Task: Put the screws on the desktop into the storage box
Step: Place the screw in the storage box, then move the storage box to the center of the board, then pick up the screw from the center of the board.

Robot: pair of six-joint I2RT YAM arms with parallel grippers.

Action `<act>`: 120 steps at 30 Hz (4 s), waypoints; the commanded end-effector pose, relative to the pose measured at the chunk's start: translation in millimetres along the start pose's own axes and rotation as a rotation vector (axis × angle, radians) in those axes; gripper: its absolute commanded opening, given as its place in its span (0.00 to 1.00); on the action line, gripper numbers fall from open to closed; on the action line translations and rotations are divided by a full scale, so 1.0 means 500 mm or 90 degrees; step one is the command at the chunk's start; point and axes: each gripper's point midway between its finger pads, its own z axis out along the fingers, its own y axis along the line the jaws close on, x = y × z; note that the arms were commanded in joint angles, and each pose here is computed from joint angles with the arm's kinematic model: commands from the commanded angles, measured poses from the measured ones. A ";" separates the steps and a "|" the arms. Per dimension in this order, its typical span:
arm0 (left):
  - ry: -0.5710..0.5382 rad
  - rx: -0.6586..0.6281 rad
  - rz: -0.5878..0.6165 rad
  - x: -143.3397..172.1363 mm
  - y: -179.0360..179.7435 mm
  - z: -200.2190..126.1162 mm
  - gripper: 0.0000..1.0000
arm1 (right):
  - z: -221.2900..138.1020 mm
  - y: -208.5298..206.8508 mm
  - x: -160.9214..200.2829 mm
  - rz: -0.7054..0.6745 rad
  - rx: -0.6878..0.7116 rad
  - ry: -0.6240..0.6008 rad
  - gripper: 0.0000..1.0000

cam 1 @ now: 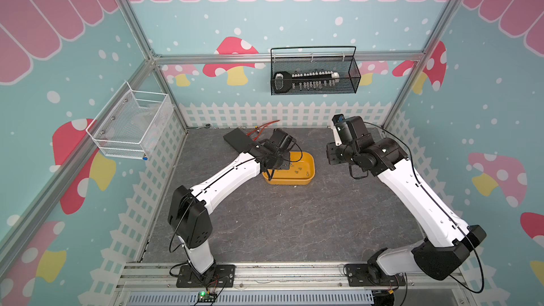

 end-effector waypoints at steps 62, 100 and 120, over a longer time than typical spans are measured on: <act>-0.023 0.032 -0.069 0.117 0.135 -0.114 0.38 | 0.485 0.028 0.332 -0.066 -0.022 0.348 0.47; -0.025 0.029 -0.071 0.114 0.143 -0.114 0.38 | 0.514 0.004 0.358 -0.079 -0.002 0.373 0.08; -0.030 0.036 -0.076 0.120 0.145 -0.126 0.38 | 0.277 0.012 0.150 -0.021 -0.013 0.202 0.00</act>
